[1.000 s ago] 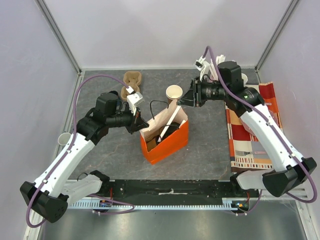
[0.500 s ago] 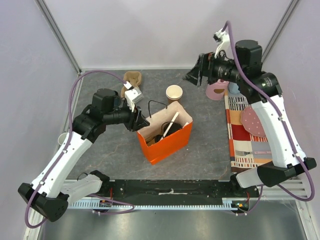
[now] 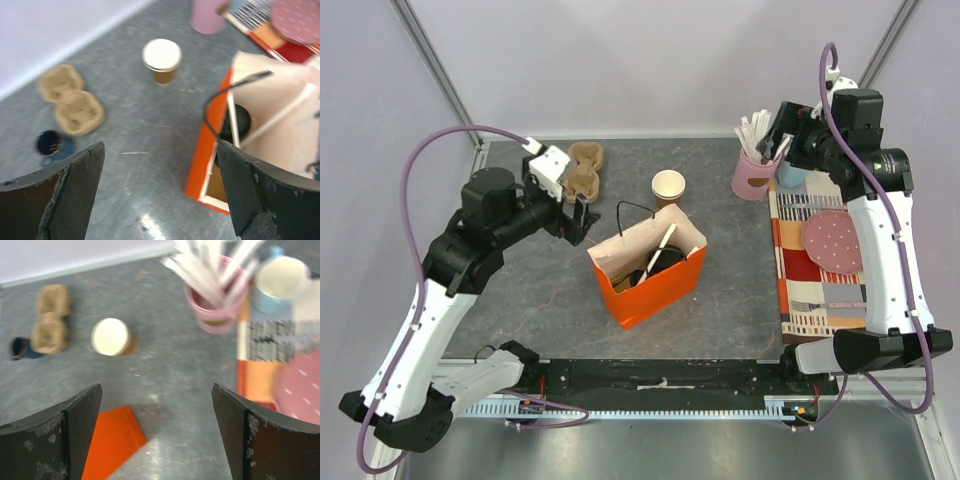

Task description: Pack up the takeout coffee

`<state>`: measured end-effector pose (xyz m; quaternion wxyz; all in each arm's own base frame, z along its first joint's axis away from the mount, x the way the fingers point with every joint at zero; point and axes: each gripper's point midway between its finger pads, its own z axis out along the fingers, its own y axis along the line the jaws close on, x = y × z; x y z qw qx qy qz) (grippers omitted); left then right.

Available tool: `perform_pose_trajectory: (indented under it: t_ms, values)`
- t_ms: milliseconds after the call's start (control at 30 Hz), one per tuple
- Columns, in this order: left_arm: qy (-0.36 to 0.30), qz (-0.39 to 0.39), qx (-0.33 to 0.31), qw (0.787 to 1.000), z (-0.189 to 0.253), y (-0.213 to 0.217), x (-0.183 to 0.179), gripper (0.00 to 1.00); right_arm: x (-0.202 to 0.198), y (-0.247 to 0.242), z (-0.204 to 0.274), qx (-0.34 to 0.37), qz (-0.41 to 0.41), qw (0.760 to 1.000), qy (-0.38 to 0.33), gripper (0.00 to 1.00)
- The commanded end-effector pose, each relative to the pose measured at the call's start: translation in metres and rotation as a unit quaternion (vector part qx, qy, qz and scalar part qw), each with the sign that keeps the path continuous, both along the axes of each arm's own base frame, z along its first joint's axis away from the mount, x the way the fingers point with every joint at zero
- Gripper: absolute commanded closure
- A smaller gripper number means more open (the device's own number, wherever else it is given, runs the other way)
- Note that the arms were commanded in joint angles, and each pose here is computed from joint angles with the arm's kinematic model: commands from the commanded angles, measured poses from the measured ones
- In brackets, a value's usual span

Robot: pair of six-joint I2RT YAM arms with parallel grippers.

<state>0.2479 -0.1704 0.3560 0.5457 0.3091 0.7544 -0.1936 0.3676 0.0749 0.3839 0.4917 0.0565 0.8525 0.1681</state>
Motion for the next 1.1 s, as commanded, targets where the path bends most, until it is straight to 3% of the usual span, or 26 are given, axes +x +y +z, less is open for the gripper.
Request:
perform_pose_trajectory:
  t_ms: [0, 67, 233, 367, 467, 633, 1067]
  values:
    - [-0.06, 0.173, 0.008, 0.983, 0.042, 0.063, 0.015, 0.0, -0.027, -0.062, -0.028, -0.082, -0.127, 0.988, 0.035, 0.02]
    - [-0.04, 0.227, 0.013, 0.973, 0.032, 0.09, 0.018, 0.0, -0.04, -0.083, -0.034, -0.099, -0.183, 0.977, 0.039, 0.02]
    - [0.044, 0.317, 0.027, 0.947, -0.023, 0.137, 0.013, 0.0, -0.066, -0.107, -0.079, -0.135, -0.234, 0.96, 0.076, 0.02]
    - [0.101, 0.343, 0.031, 0.933, -0.078, 0.153, -0.004, 0.0, -0.085, -0.122, -0.099, -0.138, -0.29, 0.943, 0.084, 0.02]
    - [0.131, 0.339, 0.041, 0.931, -0.115, 0.157, -0.018, 0.0, -0.095, -0.117, -0.112, -0.145, -0.259, 0.951, 0.085, 0.02]
    - [0.134, 0.337, 0.026, 0.932, -0.128, 0.157, -0.015, 0.0, -0.108, -0.123, -0.116, -0.122, -0.298, 0.945, 0.053, 0.02]
    - [0.13, 0.309, 0.037, 0.941, -0.131, 0.153, -0.012, 0.0, -0.115, -0.121, -0.119, -0.117, -0.29, 0.949, 0.036, 0.02]
